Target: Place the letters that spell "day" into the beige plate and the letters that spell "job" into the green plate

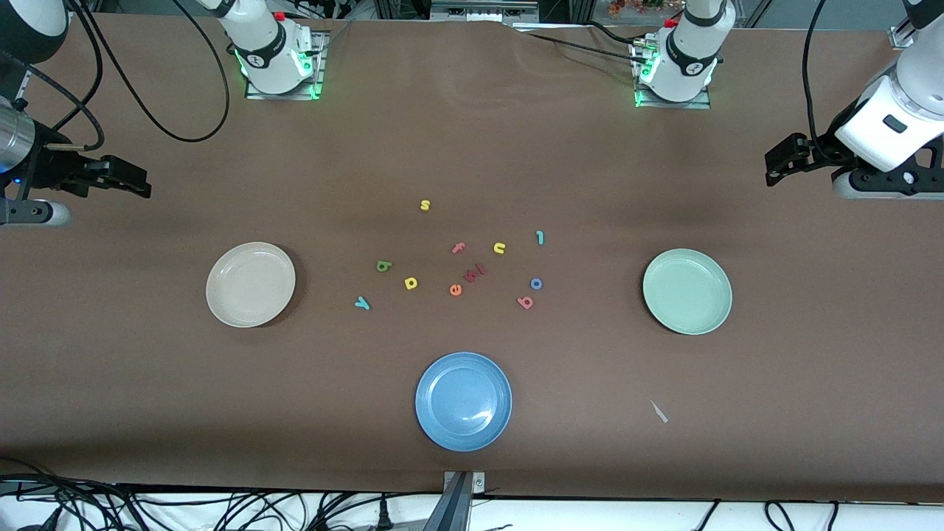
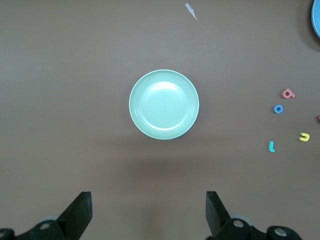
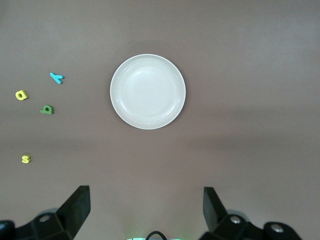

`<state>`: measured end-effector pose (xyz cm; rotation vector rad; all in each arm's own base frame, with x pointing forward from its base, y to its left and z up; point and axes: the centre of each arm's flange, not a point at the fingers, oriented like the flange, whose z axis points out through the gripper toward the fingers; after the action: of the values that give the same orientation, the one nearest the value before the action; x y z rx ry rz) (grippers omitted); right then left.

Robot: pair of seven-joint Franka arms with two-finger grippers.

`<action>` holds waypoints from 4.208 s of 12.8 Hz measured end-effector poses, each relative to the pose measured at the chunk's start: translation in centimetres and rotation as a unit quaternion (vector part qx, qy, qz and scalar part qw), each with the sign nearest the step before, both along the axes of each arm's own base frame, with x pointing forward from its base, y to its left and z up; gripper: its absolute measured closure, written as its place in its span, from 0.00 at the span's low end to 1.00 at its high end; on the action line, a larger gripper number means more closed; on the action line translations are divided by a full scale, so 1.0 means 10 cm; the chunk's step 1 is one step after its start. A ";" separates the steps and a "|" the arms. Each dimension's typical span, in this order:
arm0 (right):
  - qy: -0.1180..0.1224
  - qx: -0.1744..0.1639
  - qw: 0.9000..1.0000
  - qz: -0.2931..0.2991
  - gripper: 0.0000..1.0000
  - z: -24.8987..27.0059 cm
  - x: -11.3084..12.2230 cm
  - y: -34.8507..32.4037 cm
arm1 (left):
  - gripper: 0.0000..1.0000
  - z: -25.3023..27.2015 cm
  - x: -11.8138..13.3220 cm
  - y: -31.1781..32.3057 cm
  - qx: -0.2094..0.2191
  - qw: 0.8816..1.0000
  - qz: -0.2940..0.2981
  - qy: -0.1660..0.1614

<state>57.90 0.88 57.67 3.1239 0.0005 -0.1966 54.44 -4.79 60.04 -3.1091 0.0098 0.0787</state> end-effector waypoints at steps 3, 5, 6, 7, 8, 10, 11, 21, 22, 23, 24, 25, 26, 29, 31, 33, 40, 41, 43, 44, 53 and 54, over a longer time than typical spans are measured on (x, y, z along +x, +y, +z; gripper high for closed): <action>0.002 0.000 1.000 -0.002 0.00 -0.02 0.01 -0.03 | 0.00 0.00 0.00 0.00 0.000 1.000 0.000 0.000; 0.004 0.000 1.000 -0.003 0.00 -0.04 0.01 -0.03 | 0.00 0.00 0.00 0.00 0.000 1.000 0.000 0.000; 0.004 0.000 1.000 -0.003 0.00 -0.04 0.01 -0.03 | 0.00 0.00 -0.01 0.00 0.000 1.000 0.000 0.002; 0.004 0.000 1.000 -0.002 0.00 -0.04 0.01 -0.03 | 0.00 -0.01 -0.01 0.00 0.000 1.000 0.000 0.005; 0.004 0.000 1.000 -0.001 0.00 -0.04 0.01 -0.03 | 0.00 -0.01 -0.02 0.00 0.001 1.000 0.000 0.007; 0.004 0.000 1.000 0.001 0.00 -0.04 0.01 0.00 | 0.00 -0.01 -0.02 0.00 0.001 1.000 0.000 0.008; 0.004 0.000 1.000 0.002 0.00 -0.04 0.01 0.01 | 0.00 0.00 -0.02 0.00 0.001 1.000 0.000 0.007; -0.009 0.000 1.000 0.007 0.00 0.09 0.02 0.05 | 0.00 0.08 -0.01 -0.05 0.000 1.000 -0.005 -0.001; -0.009 0.000 1.000 0.008 0.00 0.09 0.02 0.05 | 0.00 0.08 -0.01 -0.07 0.000 1.000 -0.006 -0.002; -0.009 0.000 1.000 0.008 0.00 0.09 0.02 0.06 | 0.00 0.08 -0.01 -0.08 0.000 1.000 -0.007 -0.002; -0.009 0.000 1.000 0.008 0.00 0.09 0.02 0.06 | 0.00 0.08 -0.01 -0.08 0.000 1.000 -0.007 -0.002; -0.010 0.000 1.000 0.010 0.00 0.09 0.02 0.08 | 0.00 0.08 -0.01 -0.08 0.000 1.000 -0.007 -0.001; -0.010 0.000 1.000 0.012 0.00 0.09 0.02 0.10 | 0.00 0.08 -0.01 -0.08 0.000 1.000 -0.007 -0.001; -0.011 0.000 1.000 0.014 0.00 0.09 0.02 0.13 | 0.00 0.08 -0.01 -0.09 0.000 1.000 -0.008 -0.001; -0.012 0.000 1.000 0.014 0.00 0.10 0.02 0.13 | 0.00 0.08 -0.01 -0.09 0.000 1.000 -0.008 0.000; -0.010 0.000 1.000 0.016 0.00 0.08 0.03 0.15 | 0.00 0.08 -0.01 -0.09 0.000 1.000 -0.008 0.000; -0.019 -0.001 0.999 0.026 0.00 -0.07 0.14 0.48 | 0.00 0.07 -0.02 -0.16 0.000 1.000 -0.014 0.003; -0.019 -0.001 0.999 0.031 0.00 -0.12 0.17 0.54 | 0.00 0.07 -0.02 -0.18 0.000 1.000 -0.016 0.003; -0.019 -0.001 0.999 0.046 0.00 -0.19 0.19 0.74 | 0.00 0.07 -0.02 -0.19 0.000 1.000 -0.017 0.003; -0.018 -0.001 0.998 0.052 0.00 -0.22 0.19 0.84 | 0.00 0.07 -0.02 -0.19 0.000 1.000 -0.017 0.003; -0.007 0.039 0.999 0.031 0.00 -0.71 0.39 1.23 | 0.00 0.02 0.00 -0.22 0.000 1.000 -0.020 0.008; -0.008 0.055 0.998 0.027 0.00 -0.74 0.42 1.27 | 0.00 0.01 -0.01 -0.26 0.000 1.000 -0.024 0.008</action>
<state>62.05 13.61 50.26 3.2296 0.0981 -0.1762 54.38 -7.43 60.18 -3.1058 0.0847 0.1034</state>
